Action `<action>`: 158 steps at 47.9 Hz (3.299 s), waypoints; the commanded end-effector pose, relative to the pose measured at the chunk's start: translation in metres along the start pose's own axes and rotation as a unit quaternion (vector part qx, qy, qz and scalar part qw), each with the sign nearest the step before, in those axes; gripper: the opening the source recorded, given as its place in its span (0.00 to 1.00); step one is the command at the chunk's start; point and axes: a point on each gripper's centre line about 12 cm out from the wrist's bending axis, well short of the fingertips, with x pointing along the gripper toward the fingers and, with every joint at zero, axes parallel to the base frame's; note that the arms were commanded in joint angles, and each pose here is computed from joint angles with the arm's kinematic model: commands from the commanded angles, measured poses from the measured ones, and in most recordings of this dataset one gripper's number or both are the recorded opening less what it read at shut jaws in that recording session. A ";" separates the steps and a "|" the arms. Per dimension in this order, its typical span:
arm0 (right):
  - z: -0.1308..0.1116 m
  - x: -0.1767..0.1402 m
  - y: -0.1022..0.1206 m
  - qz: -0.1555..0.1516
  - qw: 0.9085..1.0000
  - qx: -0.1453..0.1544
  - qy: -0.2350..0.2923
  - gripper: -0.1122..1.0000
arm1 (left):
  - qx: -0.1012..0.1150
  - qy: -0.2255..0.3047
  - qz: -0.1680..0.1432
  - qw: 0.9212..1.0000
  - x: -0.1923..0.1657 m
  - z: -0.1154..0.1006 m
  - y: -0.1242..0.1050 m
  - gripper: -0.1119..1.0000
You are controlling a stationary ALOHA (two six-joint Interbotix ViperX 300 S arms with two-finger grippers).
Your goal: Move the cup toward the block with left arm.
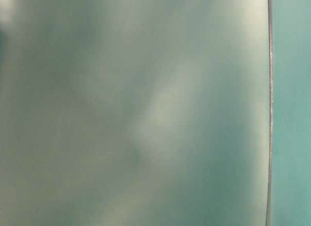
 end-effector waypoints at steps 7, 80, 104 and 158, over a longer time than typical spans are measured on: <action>0.030 0.005 -0.002 -0.006 0.999 0.000 -0.031 0.10 | -0.011 0.025 -0.001 1.000 0.003 -0.001 0.000 0.10; 0.036 0.006 -0.002 -0.006 1.000 0.005 -0.012 0.10 | 0.037 0.284 -0.153 0.946 0.140 -0.103 -0.111 0.88; 0.034 0.005 -0.003 -0.006 1.000 0.004 -0.009 0.10 | 0.038 0.327 -0.167 0.929 0.168 -0.144 -0.137 0.88; 0.026 0.006 -0.002 -0.006 1.000 0.004 0.018 0.10 | 0.030 0.326 -0.173 0.929 0.225 -0.193 -0.170 0.88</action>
